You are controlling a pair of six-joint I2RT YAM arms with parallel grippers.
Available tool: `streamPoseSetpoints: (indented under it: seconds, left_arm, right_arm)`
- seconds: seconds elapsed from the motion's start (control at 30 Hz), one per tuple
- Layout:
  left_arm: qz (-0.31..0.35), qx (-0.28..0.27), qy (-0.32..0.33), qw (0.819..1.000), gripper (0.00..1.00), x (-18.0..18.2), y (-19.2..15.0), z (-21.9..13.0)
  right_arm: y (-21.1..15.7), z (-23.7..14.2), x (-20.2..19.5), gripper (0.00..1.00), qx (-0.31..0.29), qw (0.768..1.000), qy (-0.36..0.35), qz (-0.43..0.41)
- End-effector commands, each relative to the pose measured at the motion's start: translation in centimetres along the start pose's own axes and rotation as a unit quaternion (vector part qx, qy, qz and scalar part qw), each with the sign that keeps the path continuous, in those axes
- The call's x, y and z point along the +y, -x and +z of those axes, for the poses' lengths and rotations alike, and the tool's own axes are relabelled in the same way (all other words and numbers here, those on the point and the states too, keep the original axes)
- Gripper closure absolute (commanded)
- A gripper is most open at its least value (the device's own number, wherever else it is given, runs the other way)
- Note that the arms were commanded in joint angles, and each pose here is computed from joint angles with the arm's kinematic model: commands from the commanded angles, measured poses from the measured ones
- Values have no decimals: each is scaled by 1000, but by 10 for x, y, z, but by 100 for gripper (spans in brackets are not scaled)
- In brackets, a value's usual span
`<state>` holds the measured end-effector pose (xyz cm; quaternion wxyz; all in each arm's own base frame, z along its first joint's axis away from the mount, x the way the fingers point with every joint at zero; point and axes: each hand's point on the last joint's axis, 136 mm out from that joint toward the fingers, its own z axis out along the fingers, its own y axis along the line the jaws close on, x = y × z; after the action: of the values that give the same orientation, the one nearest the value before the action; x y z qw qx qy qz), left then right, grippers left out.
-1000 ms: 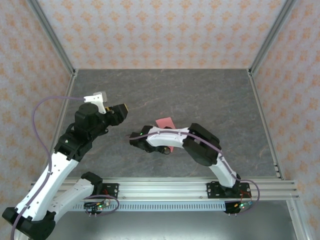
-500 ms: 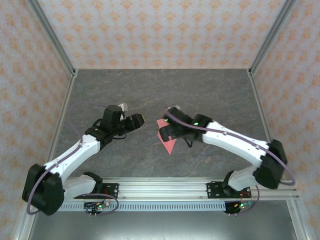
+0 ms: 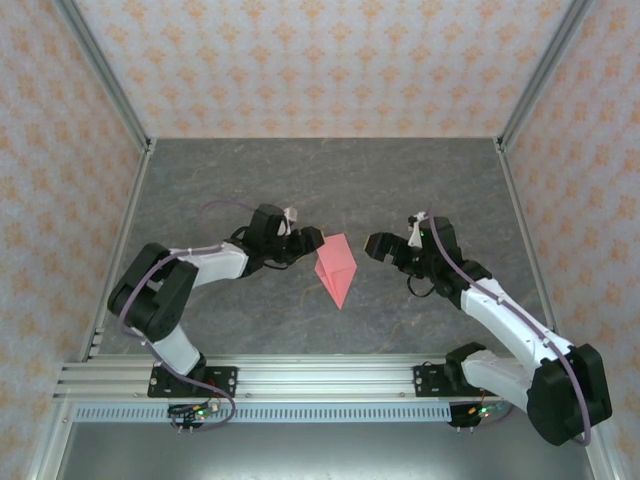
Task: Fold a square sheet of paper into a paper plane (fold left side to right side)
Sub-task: Fold the wing for the fifth time at the center of the table.
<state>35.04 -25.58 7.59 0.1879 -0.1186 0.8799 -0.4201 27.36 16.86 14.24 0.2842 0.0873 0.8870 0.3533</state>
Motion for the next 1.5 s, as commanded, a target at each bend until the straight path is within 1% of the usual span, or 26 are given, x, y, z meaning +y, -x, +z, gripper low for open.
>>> streamPoseSetpoints:
  seconds: [0.0,0.13,0.23,0.27,0.4,0.53,0.6,0.73,0.77,0.93,1.2,1.27,1.4,1.47]
  left_arm:
    - [16,2,-44,999,36,-24,8,10]
    - [7,12,-42,999,40,-17,8,22]
    - [8,17,-47,999,46,-17,7,26]
    - [10,20,-47,999,49,-17,7,27]
    - [31,16,-22,999,67,-10,7,24]
    - [51,13,-20,998,85,-9,6,20]
    - [59,12,-28,998,92,-11,5,18]
    - [74,8,-44,996,99,-17,4,9]
    - [77,5,-50,996,100,-20,5,5]
    - [102,-1,-79,992,100,-30,5,-17]
    - [134,20,-124,983,100,-46,-8,-35]
    - [138,22,-131,981,100,-49,-9,-37]
    - [145,28,-124,981,100,-48,-11,-40]
    - [147,29,-125,981,100,-50,-11,-41]
  right_arm:
    - [12,-4,29,0,-14,996,85,2]
    - [13,-2,31,0,-15,995,94,-2]
    - [13,0,31,0,-14,995,95,-11]
    - [13,1,30,0,-12,995,93,-16]
    - [8,18,13,0,0,997,65,-45]
    - [5,35,17,0,31,994,83,-59]
    - [6,44,23,0,51,992,96,-63]
    - [3,63,30,7,87,985,130,-78]
    - [2,66,32,9,93,982,141,-83]
    - [-2,85,34,14,122,972,177,-90]
    - [-8,96,44,17,145,956,235,-101]
    - [-11,98,46,20,156,950,250,-98]
    - [-20,102,45,29,176,941,276,-86]
    - [-23,102,44,32,178,940,280,-84]
